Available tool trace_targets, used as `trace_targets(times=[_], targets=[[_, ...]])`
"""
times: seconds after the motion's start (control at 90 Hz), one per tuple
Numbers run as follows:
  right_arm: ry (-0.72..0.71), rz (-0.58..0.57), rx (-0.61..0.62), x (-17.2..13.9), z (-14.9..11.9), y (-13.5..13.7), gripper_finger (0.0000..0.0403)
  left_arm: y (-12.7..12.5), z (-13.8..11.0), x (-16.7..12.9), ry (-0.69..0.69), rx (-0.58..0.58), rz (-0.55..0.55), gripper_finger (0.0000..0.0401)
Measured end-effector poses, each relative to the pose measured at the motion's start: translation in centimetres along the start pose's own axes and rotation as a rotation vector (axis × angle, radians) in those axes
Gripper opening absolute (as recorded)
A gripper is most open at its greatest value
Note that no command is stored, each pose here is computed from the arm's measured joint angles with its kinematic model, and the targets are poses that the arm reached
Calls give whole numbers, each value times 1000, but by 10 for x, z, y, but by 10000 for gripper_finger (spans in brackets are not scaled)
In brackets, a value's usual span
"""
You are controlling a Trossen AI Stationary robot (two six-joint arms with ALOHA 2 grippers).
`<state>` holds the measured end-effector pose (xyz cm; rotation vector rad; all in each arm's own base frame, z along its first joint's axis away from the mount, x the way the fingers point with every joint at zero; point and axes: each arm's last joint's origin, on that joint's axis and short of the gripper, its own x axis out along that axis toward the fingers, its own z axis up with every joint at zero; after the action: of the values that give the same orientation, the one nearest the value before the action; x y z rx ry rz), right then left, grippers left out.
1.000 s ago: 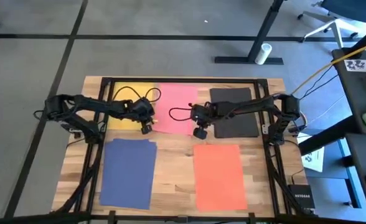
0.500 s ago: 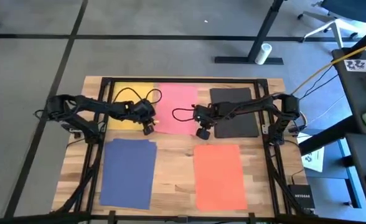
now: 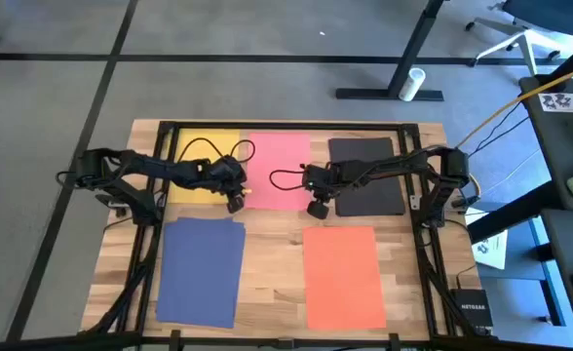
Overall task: Organize paper
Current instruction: Adjust the stacked pink papers, then adjust the stacked black papers
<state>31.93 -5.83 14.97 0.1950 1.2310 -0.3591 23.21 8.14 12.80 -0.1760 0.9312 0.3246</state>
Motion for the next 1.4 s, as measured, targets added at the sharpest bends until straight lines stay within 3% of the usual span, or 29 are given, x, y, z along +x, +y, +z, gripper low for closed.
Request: trace_targets(times=[0.256,0.422,0.578,0.711,0.933,1.4], targets=[[11,-2,-5,-1,-1,0,0,-2,19,-10,-21,37,4,0],[49,-6,-22,-7,-7,2,0,-16,26,-25,-35,95,-26,0],[59,7,-69,-23,-13,14,0,-34,19,-42,8,139,-73,0],[155,23,-105,-36,-31,29,0,-53,9,-55,63,143,-118,0],[260,54,-90,-26,-71,36,0,-82,1,-62,60,178,-162,0],[204,77,-20,-11,-79,26,0,-89,-2,-64,57,164,-132,0]])
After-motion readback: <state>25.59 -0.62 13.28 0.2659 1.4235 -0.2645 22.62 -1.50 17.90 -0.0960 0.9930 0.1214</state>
